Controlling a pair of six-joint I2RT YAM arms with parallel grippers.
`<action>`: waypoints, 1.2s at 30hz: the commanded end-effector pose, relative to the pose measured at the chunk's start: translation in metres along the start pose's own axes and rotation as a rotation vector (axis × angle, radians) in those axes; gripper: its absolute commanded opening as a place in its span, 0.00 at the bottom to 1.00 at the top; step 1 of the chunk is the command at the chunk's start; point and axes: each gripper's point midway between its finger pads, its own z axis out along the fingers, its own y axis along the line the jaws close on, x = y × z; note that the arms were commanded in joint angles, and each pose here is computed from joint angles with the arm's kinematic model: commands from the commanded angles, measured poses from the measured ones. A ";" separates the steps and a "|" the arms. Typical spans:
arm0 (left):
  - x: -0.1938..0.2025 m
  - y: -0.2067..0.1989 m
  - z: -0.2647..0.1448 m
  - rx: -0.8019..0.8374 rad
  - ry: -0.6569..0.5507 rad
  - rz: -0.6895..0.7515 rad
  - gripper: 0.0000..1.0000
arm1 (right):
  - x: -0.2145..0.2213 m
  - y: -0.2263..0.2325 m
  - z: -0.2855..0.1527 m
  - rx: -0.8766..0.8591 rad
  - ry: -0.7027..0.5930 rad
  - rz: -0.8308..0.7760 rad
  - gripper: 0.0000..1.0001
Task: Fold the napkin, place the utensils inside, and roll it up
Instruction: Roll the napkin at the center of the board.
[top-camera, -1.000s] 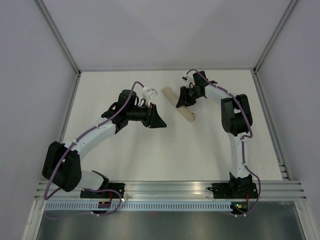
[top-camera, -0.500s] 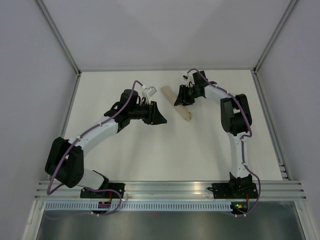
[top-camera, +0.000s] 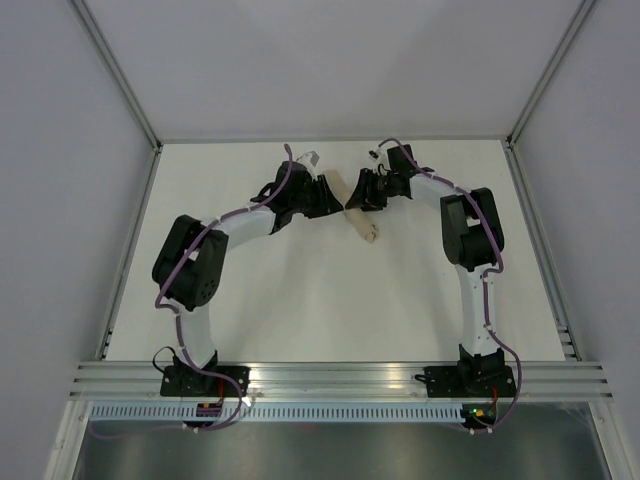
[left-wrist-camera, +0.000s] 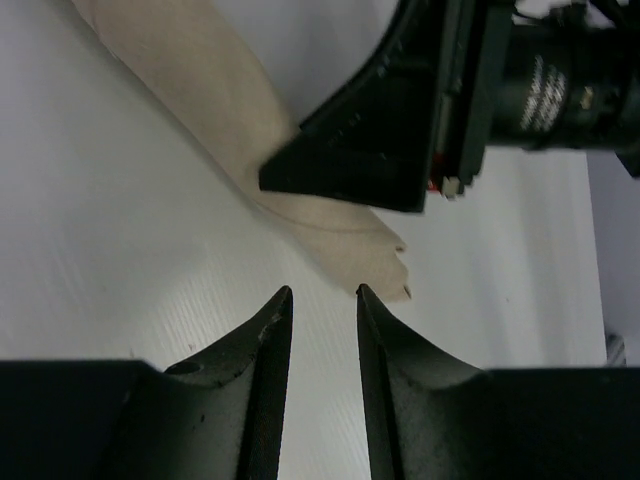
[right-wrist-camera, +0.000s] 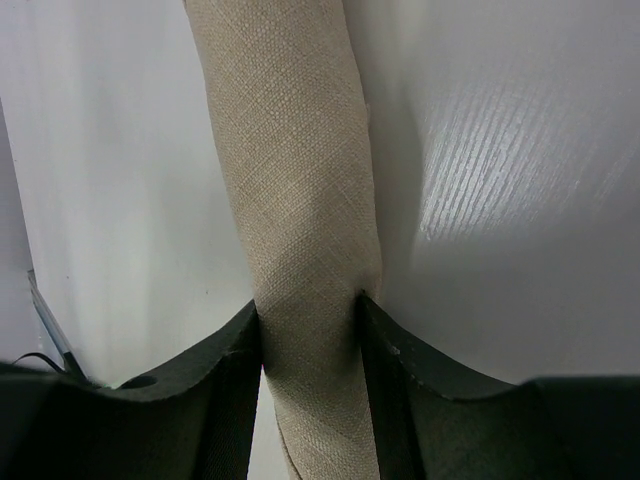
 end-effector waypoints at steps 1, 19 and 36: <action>-0.049 0.013 0.021 -0.116 -0.175 -0.081 0.37 | 0.056 -0.042 0.025 0.107 0.127 0.162 0.50; -0.052 0.070 0.085 -0.308 -0.156 -0.080 0.36 | 0.068 -0.006 0.037 -0.066 0.140 0.282 0.46; -0.045 0.077 0.091 -0.342 -0.097 -0.061 0.36 | 0.036 0.023 0.011 -0.070 0.074 0.158 0.51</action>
